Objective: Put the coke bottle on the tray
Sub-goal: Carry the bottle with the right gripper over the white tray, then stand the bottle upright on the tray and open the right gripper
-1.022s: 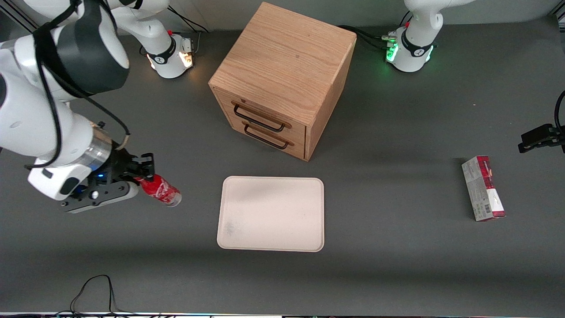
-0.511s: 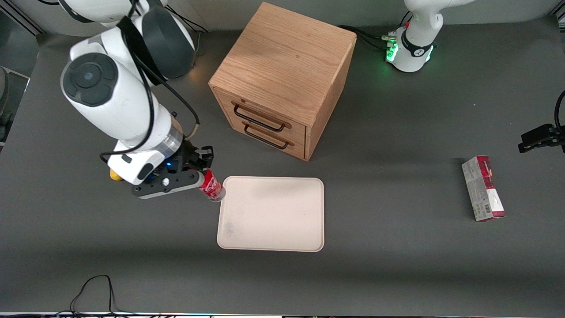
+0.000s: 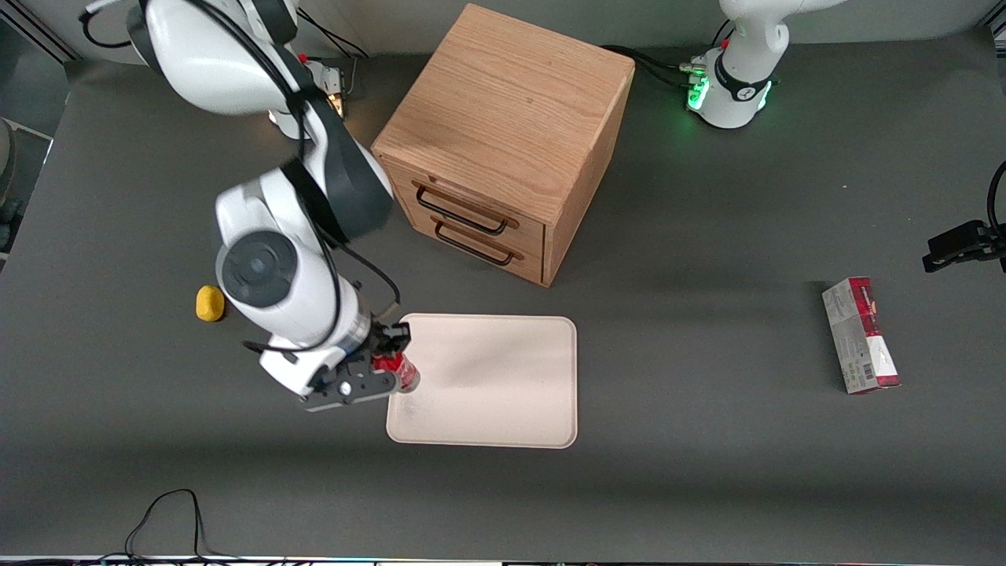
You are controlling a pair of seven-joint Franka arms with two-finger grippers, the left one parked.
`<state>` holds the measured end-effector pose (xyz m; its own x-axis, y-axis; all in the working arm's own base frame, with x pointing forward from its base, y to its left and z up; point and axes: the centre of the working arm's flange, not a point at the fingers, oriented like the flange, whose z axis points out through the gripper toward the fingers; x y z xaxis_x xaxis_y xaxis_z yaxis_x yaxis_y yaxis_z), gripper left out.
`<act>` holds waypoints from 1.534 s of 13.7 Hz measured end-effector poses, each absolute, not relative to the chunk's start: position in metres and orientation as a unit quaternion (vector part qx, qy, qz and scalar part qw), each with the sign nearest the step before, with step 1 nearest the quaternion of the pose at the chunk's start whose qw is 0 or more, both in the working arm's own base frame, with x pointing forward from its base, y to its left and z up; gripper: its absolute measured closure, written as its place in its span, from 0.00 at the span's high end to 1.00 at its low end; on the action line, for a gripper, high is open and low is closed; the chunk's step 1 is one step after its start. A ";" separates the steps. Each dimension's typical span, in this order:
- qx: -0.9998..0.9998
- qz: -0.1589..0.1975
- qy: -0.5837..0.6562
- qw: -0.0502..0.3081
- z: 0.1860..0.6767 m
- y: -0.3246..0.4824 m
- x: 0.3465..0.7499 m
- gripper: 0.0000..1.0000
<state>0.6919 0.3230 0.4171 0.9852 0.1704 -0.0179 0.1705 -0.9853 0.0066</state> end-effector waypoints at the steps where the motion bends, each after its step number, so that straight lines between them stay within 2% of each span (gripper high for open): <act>1: 0.996 -0.016 0.085 0.007 0.395 0.324 0.695 0.32; 4: 0.996 -0.026 0.085 0.012 0.362 0.326 0.700 0.32; 13: 0.996 -0.013 0.083 0.010 0.324 0.326 0.711 0.32; 14: 0.996 -0.012 0.082 0.010 0.323 0.326 0.711 0.36; 20: 0.997 -0.006 0.077 0.007 0.342 0.327 0.711 0.99; 21: 0.997 -0.011 0.076 0.009 0.353 0.326 0.709 1.00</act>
